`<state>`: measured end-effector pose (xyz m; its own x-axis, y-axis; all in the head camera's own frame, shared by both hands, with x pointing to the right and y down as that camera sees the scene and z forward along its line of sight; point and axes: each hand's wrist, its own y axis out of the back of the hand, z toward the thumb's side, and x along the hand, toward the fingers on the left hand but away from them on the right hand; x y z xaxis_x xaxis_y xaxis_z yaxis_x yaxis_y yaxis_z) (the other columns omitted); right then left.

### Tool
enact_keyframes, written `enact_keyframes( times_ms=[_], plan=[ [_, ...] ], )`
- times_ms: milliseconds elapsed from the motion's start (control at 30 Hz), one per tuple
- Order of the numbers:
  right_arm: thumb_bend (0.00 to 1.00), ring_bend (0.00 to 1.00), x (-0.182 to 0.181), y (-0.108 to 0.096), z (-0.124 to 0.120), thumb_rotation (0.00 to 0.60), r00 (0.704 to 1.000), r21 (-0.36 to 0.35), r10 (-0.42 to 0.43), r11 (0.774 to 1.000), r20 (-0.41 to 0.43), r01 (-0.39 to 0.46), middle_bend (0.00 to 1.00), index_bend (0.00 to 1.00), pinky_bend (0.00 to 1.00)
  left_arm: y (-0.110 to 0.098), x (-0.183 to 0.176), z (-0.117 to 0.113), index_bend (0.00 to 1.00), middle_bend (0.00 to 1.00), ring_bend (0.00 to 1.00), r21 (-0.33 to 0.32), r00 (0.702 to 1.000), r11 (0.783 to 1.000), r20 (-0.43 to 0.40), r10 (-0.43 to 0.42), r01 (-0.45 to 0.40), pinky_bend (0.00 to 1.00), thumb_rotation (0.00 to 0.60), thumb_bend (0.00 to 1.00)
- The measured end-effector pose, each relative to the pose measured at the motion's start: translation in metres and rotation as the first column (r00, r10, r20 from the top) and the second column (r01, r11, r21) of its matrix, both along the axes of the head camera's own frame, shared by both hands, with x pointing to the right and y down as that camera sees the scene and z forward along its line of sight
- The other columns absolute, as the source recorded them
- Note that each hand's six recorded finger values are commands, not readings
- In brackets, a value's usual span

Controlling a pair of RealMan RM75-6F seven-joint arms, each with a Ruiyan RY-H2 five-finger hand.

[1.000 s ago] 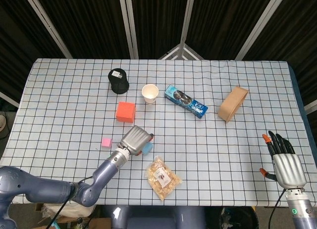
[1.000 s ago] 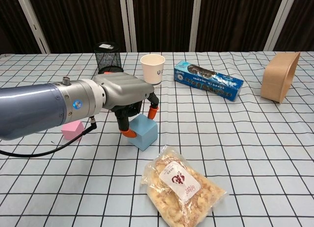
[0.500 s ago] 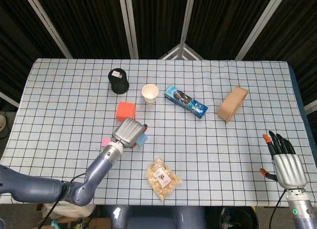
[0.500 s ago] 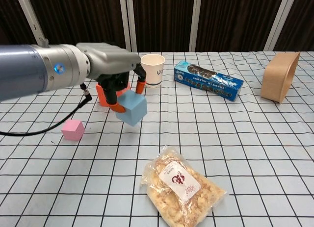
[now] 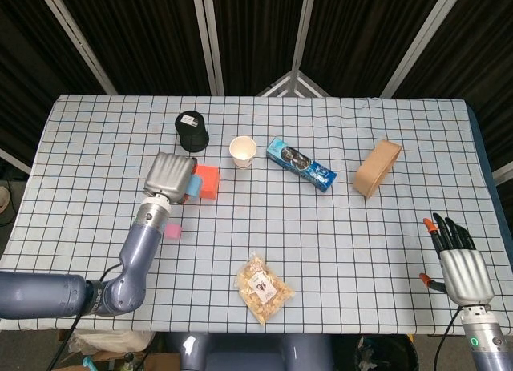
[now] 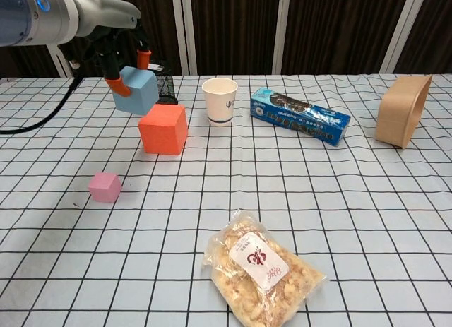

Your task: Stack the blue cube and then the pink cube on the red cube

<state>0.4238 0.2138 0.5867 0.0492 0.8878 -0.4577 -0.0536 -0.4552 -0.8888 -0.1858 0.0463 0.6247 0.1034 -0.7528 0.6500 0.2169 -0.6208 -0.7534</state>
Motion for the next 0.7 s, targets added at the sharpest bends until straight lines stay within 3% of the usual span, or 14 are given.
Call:
enact_keyframes(
  times_ms=[300, 700],
  plan=[
    [0.11, 0.00, 0.002, -0.003, 0.001, 0.600, 1.000, 0.027, 0.003, 1.000, -0.028, -0.002, 0.00, 0.00, 0.13, -0.026, -0.016, 0.015, 0.47, 0.89, 0.68, 0.021, 0.998, 0.998, 0.005, -0.058, 0.058, 0.67, 0.600, 0.31],
    [0.11, 0.00, 0.004, -0.004, 0.004, 0.600, 0.998, 0.025, 0.014, 1.000, -0.055, -0.013, 0.00, 0.00, 0.13, -0.034, -0.016, 0.037, 0.48, 0.89, 0.69, 0.004, 0.998, 0.999, -0.024, -0.052, 0.052, 0.68, 0.600, 0.31]
  ],
)
